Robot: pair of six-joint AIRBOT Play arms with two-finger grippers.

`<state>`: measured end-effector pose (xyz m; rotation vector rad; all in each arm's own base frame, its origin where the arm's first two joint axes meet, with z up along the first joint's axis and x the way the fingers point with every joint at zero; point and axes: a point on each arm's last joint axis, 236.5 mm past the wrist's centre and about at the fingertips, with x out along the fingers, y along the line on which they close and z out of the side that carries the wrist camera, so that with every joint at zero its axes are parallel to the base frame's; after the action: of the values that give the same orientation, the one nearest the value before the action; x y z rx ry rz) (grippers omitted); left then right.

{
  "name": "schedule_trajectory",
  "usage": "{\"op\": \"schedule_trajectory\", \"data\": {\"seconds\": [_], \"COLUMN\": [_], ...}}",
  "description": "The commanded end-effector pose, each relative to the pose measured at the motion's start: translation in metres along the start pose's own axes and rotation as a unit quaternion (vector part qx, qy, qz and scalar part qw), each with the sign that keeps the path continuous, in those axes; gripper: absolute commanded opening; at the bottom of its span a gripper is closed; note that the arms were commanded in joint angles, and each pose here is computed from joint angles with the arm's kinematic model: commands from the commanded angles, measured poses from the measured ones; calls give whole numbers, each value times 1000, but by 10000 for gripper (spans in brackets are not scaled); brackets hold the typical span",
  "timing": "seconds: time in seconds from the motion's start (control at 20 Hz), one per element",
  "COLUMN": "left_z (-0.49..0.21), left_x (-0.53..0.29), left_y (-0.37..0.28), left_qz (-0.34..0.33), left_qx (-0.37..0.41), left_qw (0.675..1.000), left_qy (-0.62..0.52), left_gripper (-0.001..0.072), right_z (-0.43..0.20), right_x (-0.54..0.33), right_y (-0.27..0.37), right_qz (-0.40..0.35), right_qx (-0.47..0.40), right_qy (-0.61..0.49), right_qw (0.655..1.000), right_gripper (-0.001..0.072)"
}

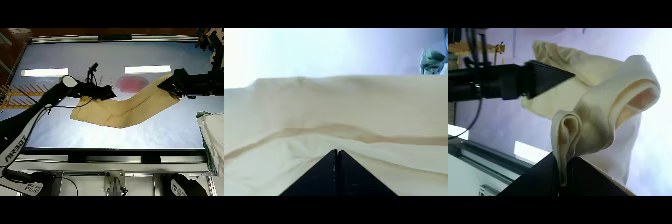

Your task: Fold the shirts.

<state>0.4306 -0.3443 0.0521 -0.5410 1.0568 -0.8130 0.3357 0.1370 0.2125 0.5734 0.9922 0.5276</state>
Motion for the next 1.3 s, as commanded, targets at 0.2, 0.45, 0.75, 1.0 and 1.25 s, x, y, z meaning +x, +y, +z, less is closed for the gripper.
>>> {"op": "schedule_trajectory", "data": {"seconds": [0.2, 0.45, 0.75, 1.0, 1.25], "left_z": [93, 82, 57, 56, 56], "left_x": [-260, -370, -392, -391, -391], "left_y": [23, 26, 23, 24, 24], "left_qz": [159, 215, 233, 232, 232], "left_qx": [84, 70, 68, 67, 67], "left_qw": [961, 932, 933, 934, 934], "left_qy": [-210, -282, -266, -264, -263], "left_gripper": [28, 29, 29, 29, 29], "right_z": [11, -36, -65, -60, -47], "right_x": [122, 228, 293, 307, 318], "right_y": [63, 105, 102, 106, 111], "right_qz": [96, 169, 182, 192, 211], "right_qx": [-12, 24, 80, 97, 126], "right_qy": [2, 61, 83, 77, 67], "right_qw": [995, 983, 976, 974, 967], "right_gripper": [71, 71, 70, 71, 592]}}
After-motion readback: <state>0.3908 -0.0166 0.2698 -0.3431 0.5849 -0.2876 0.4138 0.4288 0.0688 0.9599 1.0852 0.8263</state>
